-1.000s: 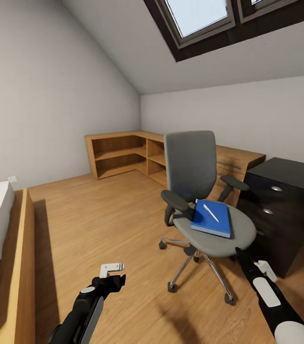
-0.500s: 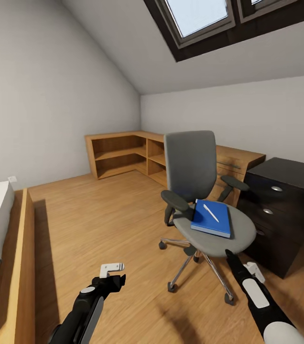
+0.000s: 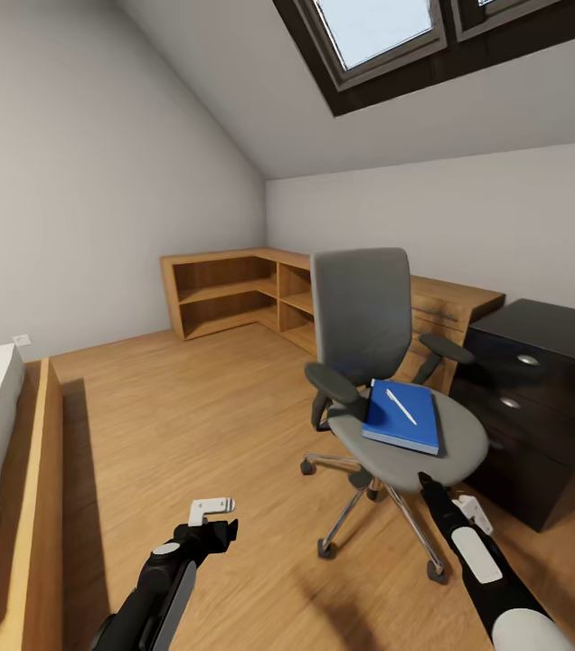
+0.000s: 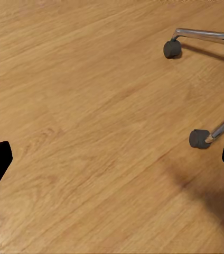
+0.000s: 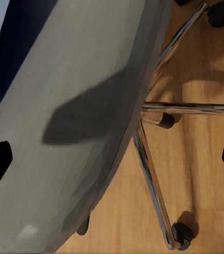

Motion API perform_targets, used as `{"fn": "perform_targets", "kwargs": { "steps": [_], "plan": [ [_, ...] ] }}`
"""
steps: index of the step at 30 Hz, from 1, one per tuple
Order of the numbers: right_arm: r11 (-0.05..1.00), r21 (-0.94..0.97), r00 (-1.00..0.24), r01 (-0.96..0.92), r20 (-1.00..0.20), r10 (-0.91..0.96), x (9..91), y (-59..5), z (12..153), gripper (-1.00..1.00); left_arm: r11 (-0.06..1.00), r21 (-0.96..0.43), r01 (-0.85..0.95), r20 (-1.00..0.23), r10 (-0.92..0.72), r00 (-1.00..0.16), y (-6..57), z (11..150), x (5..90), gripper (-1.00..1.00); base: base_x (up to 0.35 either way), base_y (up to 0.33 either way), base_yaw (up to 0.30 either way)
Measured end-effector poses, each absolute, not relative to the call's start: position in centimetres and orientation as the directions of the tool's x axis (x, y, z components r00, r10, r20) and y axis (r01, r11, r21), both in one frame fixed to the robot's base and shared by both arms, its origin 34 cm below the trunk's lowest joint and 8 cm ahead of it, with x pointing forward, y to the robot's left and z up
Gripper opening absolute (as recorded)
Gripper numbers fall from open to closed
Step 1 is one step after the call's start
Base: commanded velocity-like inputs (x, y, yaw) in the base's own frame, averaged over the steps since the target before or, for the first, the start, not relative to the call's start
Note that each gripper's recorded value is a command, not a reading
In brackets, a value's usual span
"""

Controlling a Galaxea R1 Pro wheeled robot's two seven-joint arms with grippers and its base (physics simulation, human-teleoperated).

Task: In the bedroom, organize the workspace by keeping the computer under the desk, ensuring the monitor is on the desk, placing the keyboard on the desk next to the monitor, placing the mouse on the desk next to the keyboard, moving the folder from the swivel chair onto the desk next to the mouse, stacking the notebook on top of the folder with the pen on top of the notebook, and positioning the swivel chair next to the desk.

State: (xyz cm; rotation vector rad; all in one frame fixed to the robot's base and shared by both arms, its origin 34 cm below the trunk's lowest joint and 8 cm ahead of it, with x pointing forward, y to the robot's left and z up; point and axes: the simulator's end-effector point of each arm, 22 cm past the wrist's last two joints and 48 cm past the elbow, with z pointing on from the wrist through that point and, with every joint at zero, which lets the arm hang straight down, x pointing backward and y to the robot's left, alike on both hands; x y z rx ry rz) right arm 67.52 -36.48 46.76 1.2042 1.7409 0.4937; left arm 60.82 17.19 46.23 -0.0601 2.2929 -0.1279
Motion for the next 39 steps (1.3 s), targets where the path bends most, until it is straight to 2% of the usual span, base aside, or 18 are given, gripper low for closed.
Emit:
{"fn": "perform_targets", "kwargs": {
  "steps": [29, 35, 39],
  "plan": [
    [0.456, 0.742, -0.094, 0.491, -0.475, 0.875, 67.9, -35.9, 47.4, 1.00, 0.994, -0.111, -0.003, -0.747, -0.086, -0.659, 17.3, 46.4, 60.9, 1.00, 0.302, 0.000, 0.001],
    [0.457, 0.740, -0.091, 0.493, -0.479, 0.873, 68.0, -36.1, 47.3, 1.00, 0.994, -0.111, -0.004, -0.742, -0.085, -0.665, 17.3, 46.1, 60.8, 1.00, 0.183, 0.010, 0.156],
    [0.448, 0.736, -0.035, 0.508, -0.502, 0.864, 67.7, -37.5, 47.3, 1.00, 0.994, -0.112, -0.004, -0.739, -0.086, -0.669, 17.3, 45.9, 60.7, 1.00, 0.212, 0.176, 0.193]
  ]
}}
